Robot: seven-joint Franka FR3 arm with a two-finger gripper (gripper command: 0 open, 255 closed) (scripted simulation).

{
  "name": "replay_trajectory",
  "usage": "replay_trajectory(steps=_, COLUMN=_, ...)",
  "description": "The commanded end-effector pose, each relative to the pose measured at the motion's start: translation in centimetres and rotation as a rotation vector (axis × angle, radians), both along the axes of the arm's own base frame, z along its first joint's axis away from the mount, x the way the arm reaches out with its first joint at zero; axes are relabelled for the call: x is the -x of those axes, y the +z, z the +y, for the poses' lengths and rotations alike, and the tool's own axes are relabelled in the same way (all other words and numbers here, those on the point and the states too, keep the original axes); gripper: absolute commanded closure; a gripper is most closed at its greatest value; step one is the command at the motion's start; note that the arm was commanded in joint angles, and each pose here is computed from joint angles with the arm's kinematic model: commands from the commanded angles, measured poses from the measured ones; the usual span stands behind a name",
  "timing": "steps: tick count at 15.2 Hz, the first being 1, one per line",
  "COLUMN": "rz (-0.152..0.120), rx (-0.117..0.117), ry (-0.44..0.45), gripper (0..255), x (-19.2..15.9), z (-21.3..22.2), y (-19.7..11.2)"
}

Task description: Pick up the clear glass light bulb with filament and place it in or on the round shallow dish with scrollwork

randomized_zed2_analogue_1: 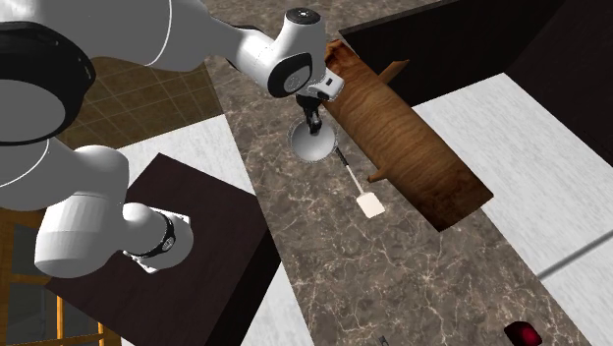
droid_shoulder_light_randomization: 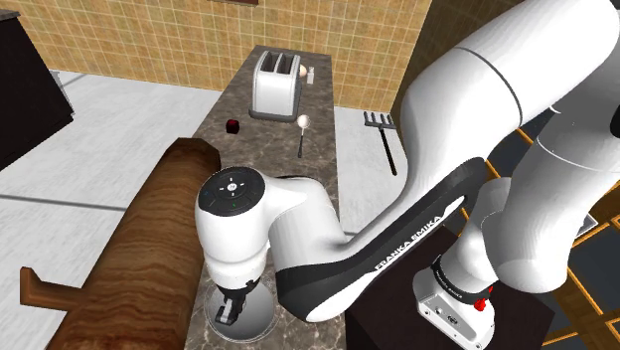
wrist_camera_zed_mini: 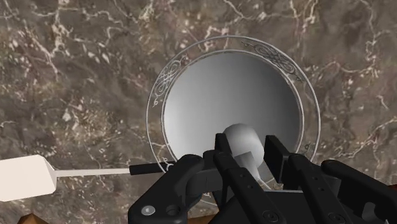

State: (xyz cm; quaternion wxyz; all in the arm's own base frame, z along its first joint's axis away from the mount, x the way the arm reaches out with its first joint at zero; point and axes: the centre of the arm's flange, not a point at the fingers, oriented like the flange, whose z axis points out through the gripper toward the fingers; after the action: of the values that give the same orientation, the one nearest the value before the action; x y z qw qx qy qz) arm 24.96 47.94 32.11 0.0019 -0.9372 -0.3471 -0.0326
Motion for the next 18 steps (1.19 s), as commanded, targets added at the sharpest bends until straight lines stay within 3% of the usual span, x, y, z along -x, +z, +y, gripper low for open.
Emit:
replay_trajectory(steps=1, rz=0.000, rx=0.000, ry=0.000, gripper=255, x=0.0, z=0.0, y=0.0)
replay_trajectory(steps=2, rz=0.000, rx=0.000, ry=0.000, gripper=0, x=0.0, z=0.0, y=0.0)
replay_trajectory(steps=7, rz=0.000, rx=0.000, ry=0.000, gripper=0, x=0.0, z=0.0, y=0.0)
replay_trajectory(steps=11, rz=0.000, rx=0.000, ry=0.000, gripper=0, x=0.3, z=-0.1, y=5.0)
replay_trajectory(steps=18, rz=0.000, rx=0.000, ry=0.000, gripper=0, x=0.3, z=-0.1, y=5.0)
